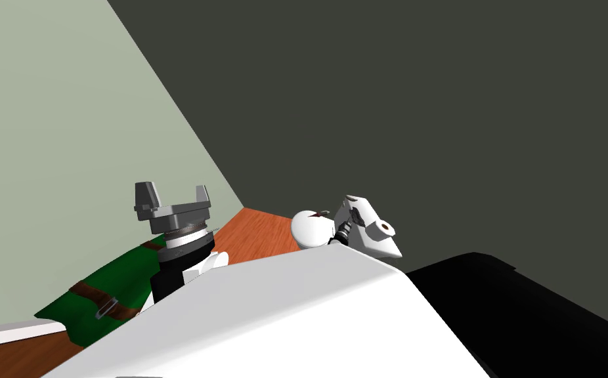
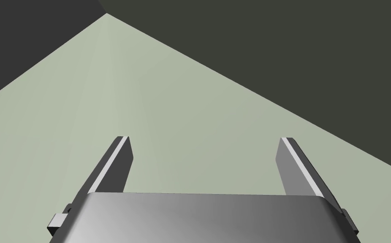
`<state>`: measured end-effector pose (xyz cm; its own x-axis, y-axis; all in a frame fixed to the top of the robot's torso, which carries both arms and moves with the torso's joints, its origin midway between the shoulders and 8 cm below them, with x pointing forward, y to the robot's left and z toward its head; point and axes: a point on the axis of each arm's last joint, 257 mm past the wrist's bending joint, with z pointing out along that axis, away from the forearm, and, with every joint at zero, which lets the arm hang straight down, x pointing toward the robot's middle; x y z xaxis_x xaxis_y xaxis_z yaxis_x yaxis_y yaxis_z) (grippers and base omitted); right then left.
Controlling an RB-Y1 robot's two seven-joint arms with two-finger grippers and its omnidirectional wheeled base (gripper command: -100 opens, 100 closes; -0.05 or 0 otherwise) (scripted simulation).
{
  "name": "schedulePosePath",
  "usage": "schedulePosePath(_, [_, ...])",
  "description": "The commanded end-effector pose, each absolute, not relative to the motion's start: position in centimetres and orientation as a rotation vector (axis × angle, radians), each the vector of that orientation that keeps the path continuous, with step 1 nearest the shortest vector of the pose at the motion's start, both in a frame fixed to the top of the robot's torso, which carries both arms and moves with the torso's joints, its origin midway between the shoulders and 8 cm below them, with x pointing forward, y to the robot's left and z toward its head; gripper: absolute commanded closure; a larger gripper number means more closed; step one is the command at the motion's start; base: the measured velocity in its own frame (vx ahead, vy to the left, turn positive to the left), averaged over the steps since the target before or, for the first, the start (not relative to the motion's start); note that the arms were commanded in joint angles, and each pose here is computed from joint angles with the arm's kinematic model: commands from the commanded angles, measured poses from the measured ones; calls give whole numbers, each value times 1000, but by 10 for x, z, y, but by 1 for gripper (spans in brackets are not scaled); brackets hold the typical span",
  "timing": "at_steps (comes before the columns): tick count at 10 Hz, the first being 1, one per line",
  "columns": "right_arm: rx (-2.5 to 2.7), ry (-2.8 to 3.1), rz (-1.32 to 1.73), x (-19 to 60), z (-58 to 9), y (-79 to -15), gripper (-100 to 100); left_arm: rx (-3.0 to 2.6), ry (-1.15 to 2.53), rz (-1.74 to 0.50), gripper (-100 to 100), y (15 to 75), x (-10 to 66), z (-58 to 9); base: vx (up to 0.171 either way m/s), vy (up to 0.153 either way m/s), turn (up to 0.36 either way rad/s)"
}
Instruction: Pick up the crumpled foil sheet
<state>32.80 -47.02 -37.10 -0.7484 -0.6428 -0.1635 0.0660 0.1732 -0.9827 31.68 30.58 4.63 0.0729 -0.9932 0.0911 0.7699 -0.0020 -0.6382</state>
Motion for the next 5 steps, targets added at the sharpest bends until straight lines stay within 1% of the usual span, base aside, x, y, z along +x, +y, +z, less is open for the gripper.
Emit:
schedulePosePath(1, [-561,1858,-1699,318,-364,-485,-100,-626,450,-1462,0,306,317,46,9,12,-34])
schedulePosePath(5, [-595,1794,-1819,295,-352,-507,-100,-626,450,-1462,0,306,317,46,5,7,-19])
